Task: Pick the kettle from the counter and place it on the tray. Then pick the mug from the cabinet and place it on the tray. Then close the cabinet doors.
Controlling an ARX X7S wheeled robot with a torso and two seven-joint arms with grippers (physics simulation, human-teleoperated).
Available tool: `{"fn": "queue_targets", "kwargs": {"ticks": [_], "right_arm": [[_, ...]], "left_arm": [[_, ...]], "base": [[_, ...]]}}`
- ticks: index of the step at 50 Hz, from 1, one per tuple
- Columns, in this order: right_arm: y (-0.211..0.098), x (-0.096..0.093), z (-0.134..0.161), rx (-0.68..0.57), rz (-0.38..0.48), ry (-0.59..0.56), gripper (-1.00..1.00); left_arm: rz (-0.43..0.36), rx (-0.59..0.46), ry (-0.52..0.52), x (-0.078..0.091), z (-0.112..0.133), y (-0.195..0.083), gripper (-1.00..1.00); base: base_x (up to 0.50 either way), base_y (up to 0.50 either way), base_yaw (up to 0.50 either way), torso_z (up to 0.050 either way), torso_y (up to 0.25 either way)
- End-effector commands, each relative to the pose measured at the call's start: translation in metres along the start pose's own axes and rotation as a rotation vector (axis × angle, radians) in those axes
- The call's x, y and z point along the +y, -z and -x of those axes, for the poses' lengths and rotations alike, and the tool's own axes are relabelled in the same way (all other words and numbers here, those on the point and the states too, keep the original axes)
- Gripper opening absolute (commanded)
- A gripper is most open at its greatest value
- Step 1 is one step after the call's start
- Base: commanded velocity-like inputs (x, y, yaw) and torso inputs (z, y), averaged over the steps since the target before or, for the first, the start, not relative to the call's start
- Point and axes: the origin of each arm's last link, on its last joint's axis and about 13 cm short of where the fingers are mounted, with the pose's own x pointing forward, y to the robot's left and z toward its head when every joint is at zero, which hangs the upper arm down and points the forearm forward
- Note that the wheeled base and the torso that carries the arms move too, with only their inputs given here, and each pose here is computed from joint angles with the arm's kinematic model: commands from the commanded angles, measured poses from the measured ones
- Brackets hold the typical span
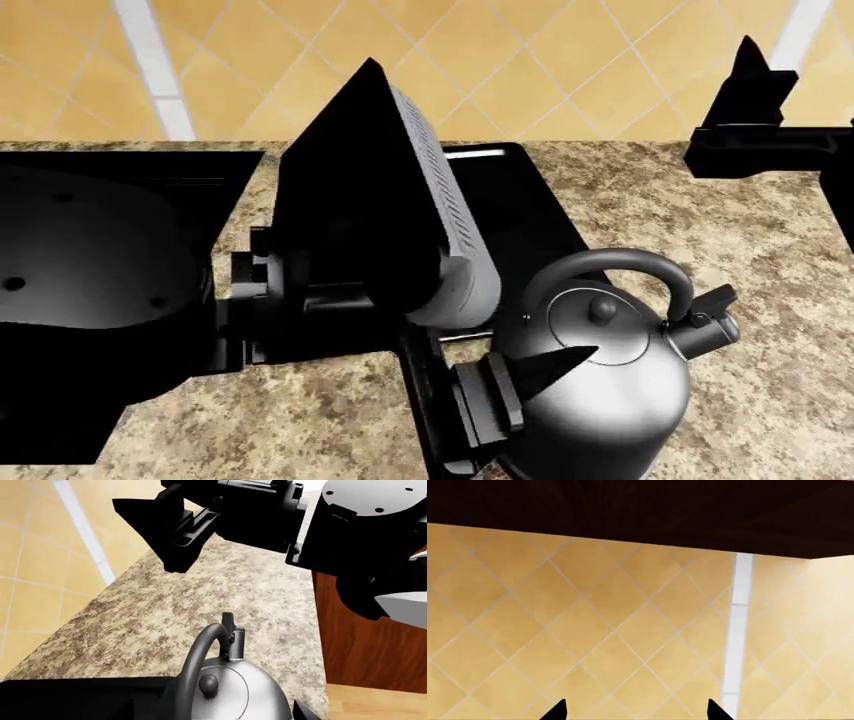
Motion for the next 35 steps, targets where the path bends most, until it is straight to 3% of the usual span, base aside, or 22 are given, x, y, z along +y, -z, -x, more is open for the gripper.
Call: {"fn": "queue_targets", "kwargs": {"ticks": [1, 35], "right_arm": [[0.001, 0.0, 0.0, 0.001, 0.0, 0.0, 1.0], [0.014, -0.004, -0.003, 0.022, -0.014, 0.006, 1.0]], "left_arm": [[0.033, 0.015, -0.03, 0.014, -0.011, 0.009, 1.0], [0.101, 0.045, 0.035, 0.013, -0.048, 0.042, 1.0]], "base": [[0.0, 0.0, 0.0, 0.0, 0.0], [0.0, 0.0, 0.0, 0.0, 0.0]]}}
